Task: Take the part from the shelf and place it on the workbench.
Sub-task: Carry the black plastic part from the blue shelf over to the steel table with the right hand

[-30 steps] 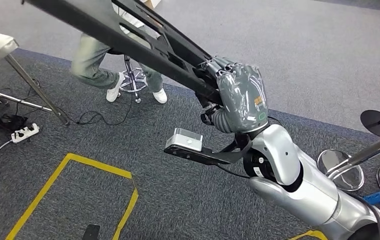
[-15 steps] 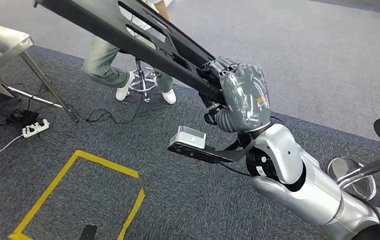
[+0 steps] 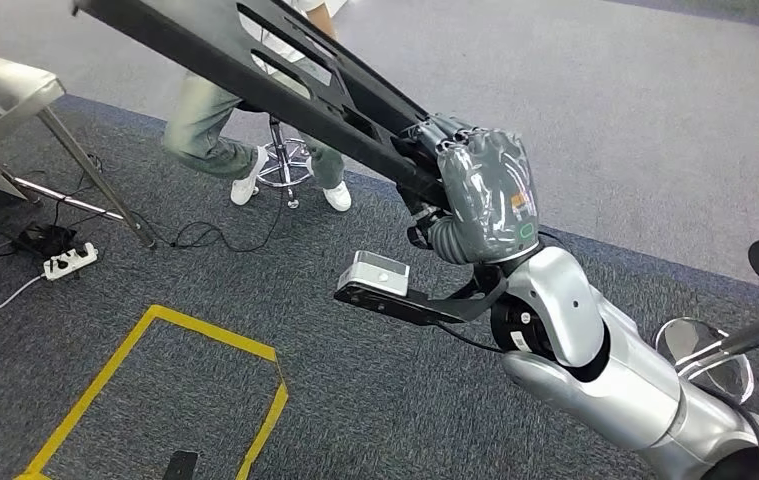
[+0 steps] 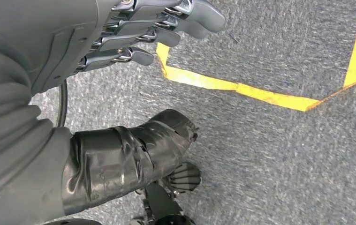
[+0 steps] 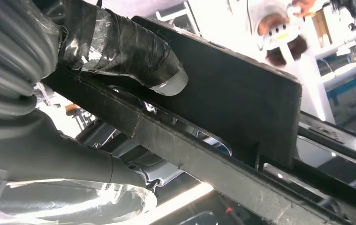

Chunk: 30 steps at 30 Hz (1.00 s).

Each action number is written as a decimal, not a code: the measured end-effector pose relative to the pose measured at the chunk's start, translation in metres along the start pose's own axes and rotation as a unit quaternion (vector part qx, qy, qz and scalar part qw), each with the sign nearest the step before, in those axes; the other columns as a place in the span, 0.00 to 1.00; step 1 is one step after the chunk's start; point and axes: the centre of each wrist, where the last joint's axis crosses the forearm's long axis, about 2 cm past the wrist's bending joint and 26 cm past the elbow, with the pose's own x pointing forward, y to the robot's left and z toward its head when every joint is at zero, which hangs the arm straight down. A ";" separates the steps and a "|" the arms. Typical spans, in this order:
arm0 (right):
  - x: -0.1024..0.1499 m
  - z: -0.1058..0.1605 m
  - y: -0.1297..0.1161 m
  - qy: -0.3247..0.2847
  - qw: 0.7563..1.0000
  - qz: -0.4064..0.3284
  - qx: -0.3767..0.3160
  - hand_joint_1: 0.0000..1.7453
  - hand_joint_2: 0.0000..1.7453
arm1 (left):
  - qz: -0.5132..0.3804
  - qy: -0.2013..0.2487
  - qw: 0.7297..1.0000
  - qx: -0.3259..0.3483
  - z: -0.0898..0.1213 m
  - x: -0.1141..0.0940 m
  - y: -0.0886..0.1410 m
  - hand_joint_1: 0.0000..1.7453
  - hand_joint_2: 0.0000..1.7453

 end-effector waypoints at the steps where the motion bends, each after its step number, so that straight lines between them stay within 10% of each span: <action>1: 0.000 0.000 0.000 0.000 1.000 0.000 0.000 1.00 1.00 | 0.000 0.000 1.000 0.000 0.000 0.000 0.000 0.00 1.00; 30: 0.001 0.000 0.002 -0.004 1.000 0.004 0.006 1.00 1.00 | -0.004 0.002 1.000 -0.001 0.000 -0.001 0.001 0.00 1.00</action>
